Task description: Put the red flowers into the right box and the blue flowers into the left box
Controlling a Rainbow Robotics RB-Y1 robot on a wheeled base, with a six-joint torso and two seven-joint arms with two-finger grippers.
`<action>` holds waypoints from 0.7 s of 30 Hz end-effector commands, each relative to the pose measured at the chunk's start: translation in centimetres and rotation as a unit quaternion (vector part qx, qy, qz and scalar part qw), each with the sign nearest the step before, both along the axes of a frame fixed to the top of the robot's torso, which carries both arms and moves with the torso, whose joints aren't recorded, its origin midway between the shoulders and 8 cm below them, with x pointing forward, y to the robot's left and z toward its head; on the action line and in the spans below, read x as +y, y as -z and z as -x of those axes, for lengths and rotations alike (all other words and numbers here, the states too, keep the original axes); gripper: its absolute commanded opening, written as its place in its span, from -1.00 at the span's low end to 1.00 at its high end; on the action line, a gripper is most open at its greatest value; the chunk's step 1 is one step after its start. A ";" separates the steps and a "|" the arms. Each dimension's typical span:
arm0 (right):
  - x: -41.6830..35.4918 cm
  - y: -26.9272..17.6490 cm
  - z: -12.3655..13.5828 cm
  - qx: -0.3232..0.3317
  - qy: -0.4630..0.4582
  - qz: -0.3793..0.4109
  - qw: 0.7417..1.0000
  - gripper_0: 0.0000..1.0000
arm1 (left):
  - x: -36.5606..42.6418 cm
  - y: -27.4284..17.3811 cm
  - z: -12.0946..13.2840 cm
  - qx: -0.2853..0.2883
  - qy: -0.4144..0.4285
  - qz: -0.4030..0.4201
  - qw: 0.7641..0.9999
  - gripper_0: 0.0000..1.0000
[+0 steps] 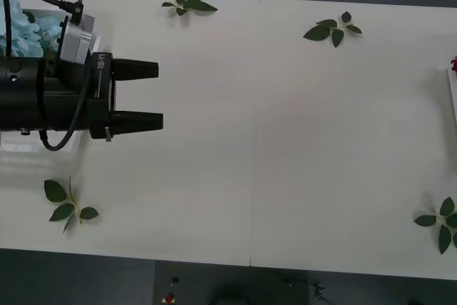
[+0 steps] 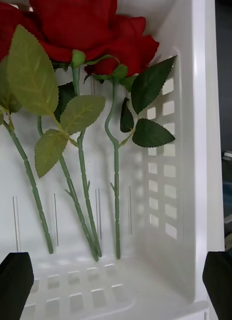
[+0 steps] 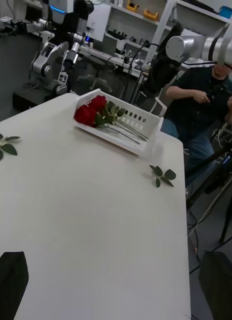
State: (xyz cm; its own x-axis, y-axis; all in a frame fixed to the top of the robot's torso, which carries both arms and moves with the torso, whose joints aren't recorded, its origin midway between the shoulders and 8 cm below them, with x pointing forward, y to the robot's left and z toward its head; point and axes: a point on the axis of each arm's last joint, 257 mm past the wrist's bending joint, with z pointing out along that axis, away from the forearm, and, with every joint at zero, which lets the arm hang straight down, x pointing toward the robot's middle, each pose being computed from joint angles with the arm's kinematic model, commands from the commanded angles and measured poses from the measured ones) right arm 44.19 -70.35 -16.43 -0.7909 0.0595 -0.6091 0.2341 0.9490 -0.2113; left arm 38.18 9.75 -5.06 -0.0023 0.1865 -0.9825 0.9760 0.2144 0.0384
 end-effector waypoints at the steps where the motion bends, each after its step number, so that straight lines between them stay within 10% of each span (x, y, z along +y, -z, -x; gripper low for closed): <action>1: 0.8 -1.3 -1.4 -0.012 -0.033 0.020 0.999 1.00 | -1.0 -1.2 0.1 -0.016 -0.001 0.019 1.000 1.00; 14: 13.0 -4.9 -5.4 -0.077 -0.140 -0.128 0.979 1.00 | -0.4 -1.3 -1.8 -0.014 -0.045 0.036 0.998 1.00; 21: 25.7 -8.3 -3.6 -0.077 -0.356 -0.197 0.911 1.00 | -0.1 -1.8 -2.8 -0.014 -0.064 0.047 0.997 1.00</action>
